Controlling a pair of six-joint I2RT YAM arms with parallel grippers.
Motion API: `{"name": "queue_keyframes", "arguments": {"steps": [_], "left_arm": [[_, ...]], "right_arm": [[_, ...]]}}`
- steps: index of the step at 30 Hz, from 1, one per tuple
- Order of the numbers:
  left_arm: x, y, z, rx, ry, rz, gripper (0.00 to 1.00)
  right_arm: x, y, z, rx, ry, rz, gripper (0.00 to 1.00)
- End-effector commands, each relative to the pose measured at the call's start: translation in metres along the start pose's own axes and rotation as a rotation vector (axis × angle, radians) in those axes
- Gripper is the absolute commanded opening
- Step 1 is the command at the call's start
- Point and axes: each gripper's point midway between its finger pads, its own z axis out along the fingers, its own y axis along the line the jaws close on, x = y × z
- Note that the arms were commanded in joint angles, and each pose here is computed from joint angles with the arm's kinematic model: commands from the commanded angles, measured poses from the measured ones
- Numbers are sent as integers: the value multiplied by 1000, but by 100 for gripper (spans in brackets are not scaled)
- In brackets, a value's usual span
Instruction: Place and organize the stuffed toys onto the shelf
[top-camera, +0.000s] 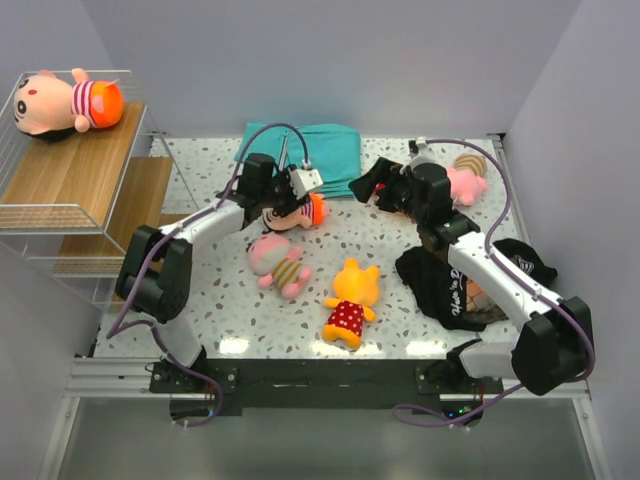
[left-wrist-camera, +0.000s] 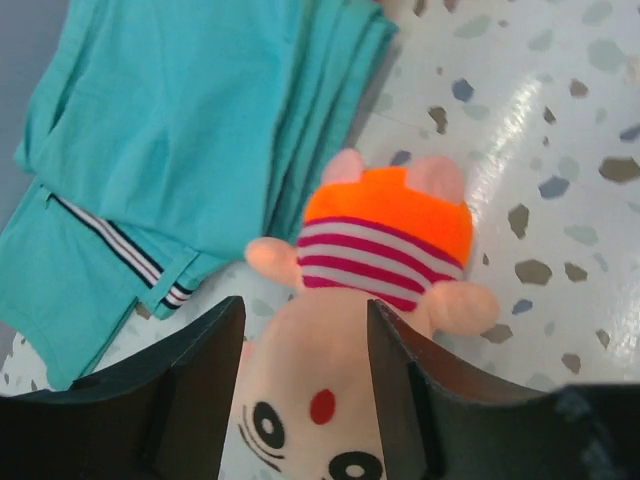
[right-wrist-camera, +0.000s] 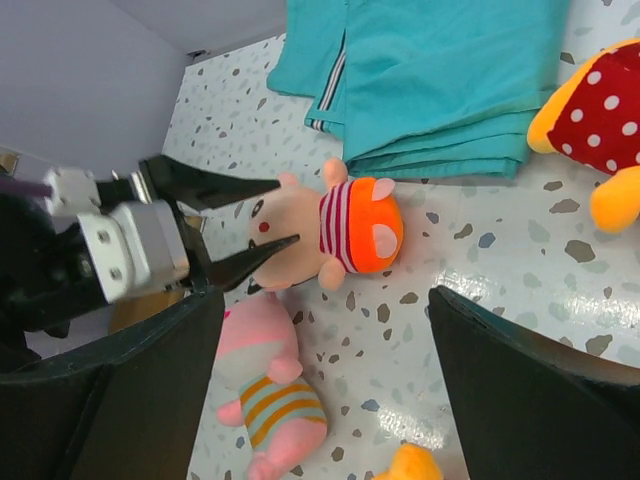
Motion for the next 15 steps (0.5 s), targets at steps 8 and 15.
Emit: {"name": "queue_keyframes", "arguments": {"steps": [8, 15], "left_arm": [[-64, 66, -4, -276, 39, -781, 47], [-83, 76, -21, -545, -58, -1032, 49]], "right_arm": [[-19, 2, -9, 14, -77, -11, 88], [-23, -3, -13, 43, -94, -29, 88]]}}
